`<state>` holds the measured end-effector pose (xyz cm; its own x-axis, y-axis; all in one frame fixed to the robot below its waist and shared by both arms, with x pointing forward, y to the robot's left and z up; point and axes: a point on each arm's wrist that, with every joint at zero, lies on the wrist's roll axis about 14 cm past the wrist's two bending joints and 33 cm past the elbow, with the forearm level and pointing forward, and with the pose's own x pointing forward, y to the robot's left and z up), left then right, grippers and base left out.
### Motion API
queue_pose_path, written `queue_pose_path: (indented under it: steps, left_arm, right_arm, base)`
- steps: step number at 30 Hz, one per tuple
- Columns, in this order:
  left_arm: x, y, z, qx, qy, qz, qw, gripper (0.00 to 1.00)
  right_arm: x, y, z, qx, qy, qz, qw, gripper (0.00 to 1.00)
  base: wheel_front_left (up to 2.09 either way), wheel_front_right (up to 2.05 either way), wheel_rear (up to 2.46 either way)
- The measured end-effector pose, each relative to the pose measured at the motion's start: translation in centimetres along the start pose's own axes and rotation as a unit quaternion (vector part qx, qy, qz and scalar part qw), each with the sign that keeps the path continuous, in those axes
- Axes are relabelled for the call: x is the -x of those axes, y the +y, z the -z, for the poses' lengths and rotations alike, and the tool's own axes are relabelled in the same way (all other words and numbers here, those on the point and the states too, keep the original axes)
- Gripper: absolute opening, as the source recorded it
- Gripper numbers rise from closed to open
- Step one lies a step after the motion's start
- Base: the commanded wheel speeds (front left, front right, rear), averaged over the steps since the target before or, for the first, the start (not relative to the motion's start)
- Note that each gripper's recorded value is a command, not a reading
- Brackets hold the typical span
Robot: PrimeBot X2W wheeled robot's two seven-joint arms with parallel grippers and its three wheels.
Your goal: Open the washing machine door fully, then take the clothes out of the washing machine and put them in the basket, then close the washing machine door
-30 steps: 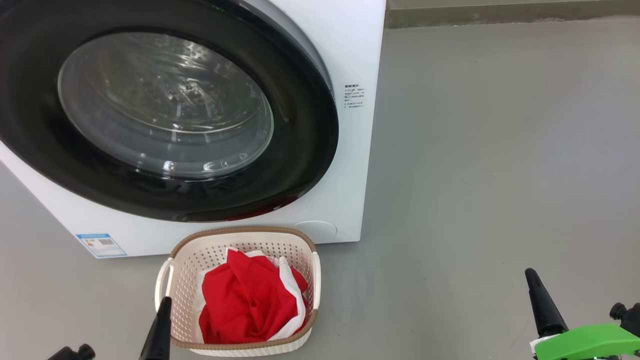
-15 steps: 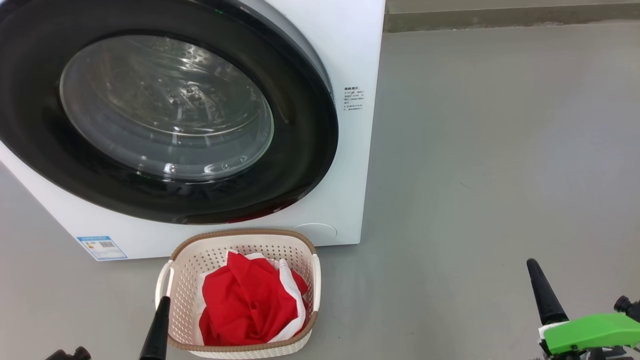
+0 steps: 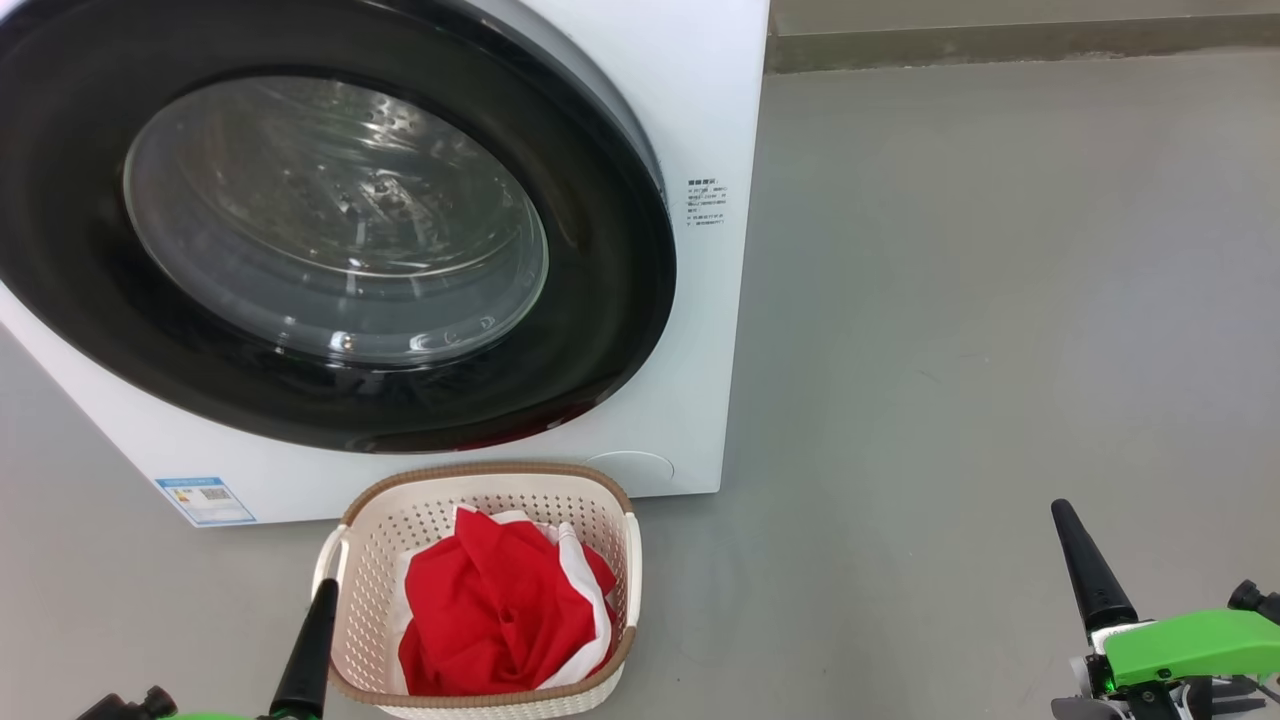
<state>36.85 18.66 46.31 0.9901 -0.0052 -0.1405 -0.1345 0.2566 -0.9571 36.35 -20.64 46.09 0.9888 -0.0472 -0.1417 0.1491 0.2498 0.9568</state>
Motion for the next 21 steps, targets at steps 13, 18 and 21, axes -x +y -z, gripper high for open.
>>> queue_pose_path:
  steps: [13, 18, 21]
  left_arm:
    - [-0.3, -0.9, -0.2, 0.061, 0.003, 0.015, 0.998, 0.0]
    - [-0.3, -1.1, -0.4, 0.087, 0.003, 0.018, 0.996, 0.0]
    - [-0.4, -1.4, -0.4, 0.1, 0.004, 0.023, 0.995, 0.0]
  right_arm:
    - [-0.4, 0.9, -0.1, -0.061, 0.004, -0.014, 0.998, 0.0]
    - [-0.4, 1.2, -0.2, -0.085, 0.003, -0.019, 0.996, 0.0]
    - [-0.7, 1.7, -0.4, -0.101, 0.003, -0.026, 0.995, 0.0]
  base:
    - [0.0, 0.0, 0.0]
    - [0.0, 0.0, 0.0]
    - [0.0, 0.0, 0.0]
